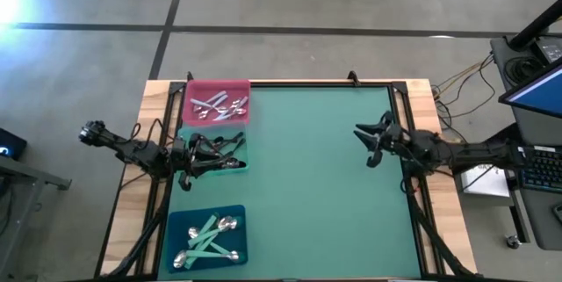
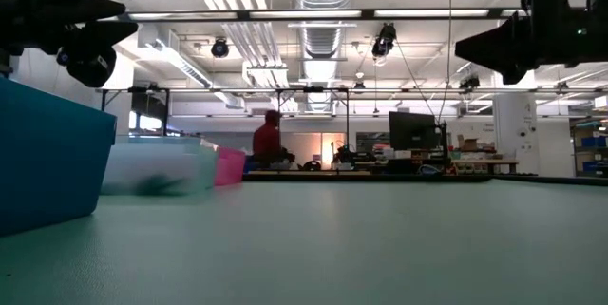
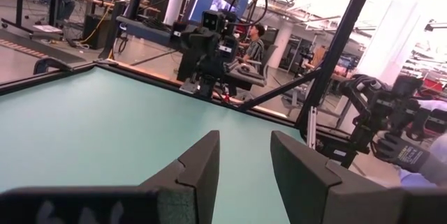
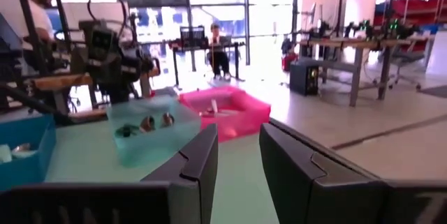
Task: Sort silverware by color (type)
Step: Return to Home Position
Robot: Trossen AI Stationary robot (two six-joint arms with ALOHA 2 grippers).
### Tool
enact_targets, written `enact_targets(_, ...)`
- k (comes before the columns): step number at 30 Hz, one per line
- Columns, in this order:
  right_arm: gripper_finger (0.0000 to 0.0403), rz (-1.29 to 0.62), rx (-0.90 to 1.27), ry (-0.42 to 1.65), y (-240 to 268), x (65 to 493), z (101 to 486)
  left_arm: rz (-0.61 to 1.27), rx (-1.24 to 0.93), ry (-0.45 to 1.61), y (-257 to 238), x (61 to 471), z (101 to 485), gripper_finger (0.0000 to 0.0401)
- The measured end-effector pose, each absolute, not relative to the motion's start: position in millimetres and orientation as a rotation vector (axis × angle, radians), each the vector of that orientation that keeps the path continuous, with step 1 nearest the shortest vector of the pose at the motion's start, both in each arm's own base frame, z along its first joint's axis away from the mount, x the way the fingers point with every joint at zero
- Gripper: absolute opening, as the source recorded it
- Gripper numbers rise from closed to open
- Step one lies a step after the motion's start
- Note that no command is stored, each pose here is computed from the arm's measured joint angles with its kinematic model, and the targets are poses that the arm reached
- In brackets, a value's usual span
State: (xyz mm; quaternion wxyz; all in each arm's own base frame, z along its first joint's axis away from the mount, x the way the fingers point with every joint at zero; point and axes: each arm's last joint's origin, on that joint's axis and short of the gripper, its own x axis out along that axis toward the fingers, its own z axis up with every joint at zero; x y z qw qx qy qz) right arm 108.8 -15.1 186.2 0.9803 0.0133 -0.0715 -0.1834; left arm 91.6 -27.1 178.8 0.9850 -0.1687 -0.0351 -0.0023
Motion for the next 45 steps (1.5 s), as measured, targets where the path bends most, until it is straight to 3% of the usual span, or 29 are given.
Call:
enact_targets(17, 0.0098, -0.546, -0.064, -0.268, -29.3, 88.3, 195.6, -0.005, -0.338, -0.069, -27.1, 91.6, 178.7, 0.0114)
enact_targets(33, 0.0098, -0.831, -0.091, -0.219, -53.4, 76.9, 190.2, -0.005, -0.339, -0.070, -27.1, 91.6, 178.8, 0.0114)
enact_targets(45, 0.0098, -0.843, -0.093, -0.219, -54.4, 76.2, 190.2, -0.005, -0.340, -0.071, -27.1, 91.6, 178.9, 0.0114)
